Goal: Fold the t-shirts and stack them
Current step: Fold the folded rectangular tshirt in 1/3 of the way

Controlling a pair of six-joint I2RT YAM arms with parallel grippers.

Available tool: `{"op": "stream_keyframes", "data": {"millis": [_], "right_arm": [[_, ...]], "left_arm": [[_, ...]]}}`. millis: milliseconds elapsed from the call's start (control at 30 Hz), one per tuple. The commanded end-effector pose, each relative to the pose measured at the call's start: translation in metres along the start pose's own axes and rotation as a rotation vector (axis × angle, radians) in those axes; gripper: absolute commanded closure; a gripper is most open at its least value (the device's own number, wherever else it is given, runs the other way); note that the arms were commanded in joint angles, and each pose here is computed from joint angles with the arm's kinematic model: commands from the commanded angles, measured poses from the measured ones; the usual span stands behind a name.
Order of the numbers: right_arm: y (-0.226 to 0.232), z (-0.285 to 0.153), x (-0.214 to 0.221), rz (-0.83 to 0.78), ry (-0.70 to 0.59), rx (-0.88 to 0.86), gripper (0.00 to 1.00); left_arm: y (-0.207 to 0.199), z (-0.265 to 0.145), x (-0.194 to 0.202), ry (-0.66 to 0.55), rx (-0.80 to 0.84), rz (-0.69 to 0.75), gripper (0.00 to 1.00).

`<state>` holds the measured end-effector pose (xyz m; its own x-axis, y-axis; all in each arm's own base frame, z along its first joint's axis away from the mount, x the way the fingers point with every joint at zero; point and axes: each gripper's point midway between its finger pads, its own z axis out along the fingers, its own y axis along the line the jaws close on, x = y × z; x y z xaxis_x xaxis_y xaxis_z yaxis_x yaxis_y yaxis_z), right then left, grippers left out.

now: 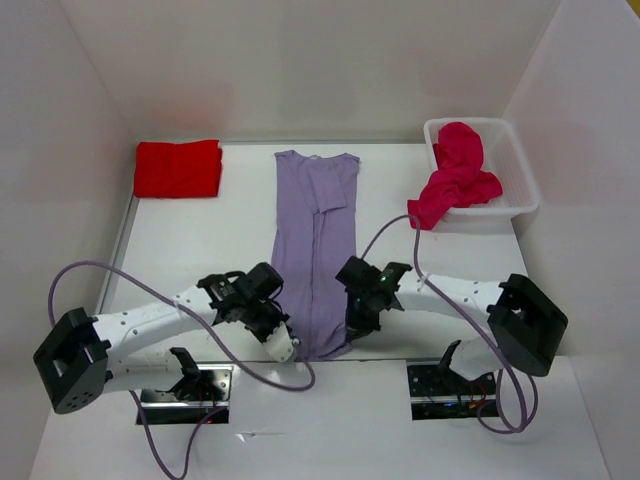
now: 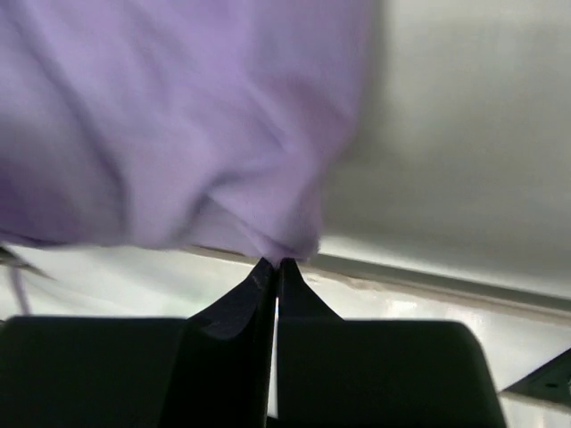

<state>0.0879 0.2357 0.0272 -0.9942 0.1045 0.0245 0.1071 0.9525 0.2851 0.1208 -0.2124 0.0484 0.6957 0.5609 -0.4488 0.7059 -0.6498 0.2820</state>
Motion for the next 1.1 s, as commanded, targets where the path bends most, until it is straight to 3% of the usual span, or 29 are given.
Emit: {"op": "stream_keyframes", "data": {"millis": [0,267,500,700,1067], "right_arm": [[0.025,-0.035,-0.042,-0.051,-0.131,-0.079,1.0],[0.042,-0.065,-0.115,-0.092,-0.234,-0.117,1.0],[0.041,-0.084,-0.203,-0.062,-0.334,-0.138,1.0],[0.048,-0.088,-0.268,-0.052,-0.35,-0.181,1.0],[0.033,-0.047,-0.307,-0.032,-0.237,-0.213,1.0]], "left_arm": [[0.036,-0.027,-0.001,-0.033,-0.132,-0.13,0.99],[0.115,-0.105,0.053,-0.049,-0.41,-0.45,0.99],[0.181,-0.134,0.095,-0.059,-0.588,-0.52,0.99],[0.215,-0.127,0.137,-0.048,-0.625,-0.561,0.99],[0.233,-0.104,0.188,-0.037,-0.632,-0.625,0.99]]}}
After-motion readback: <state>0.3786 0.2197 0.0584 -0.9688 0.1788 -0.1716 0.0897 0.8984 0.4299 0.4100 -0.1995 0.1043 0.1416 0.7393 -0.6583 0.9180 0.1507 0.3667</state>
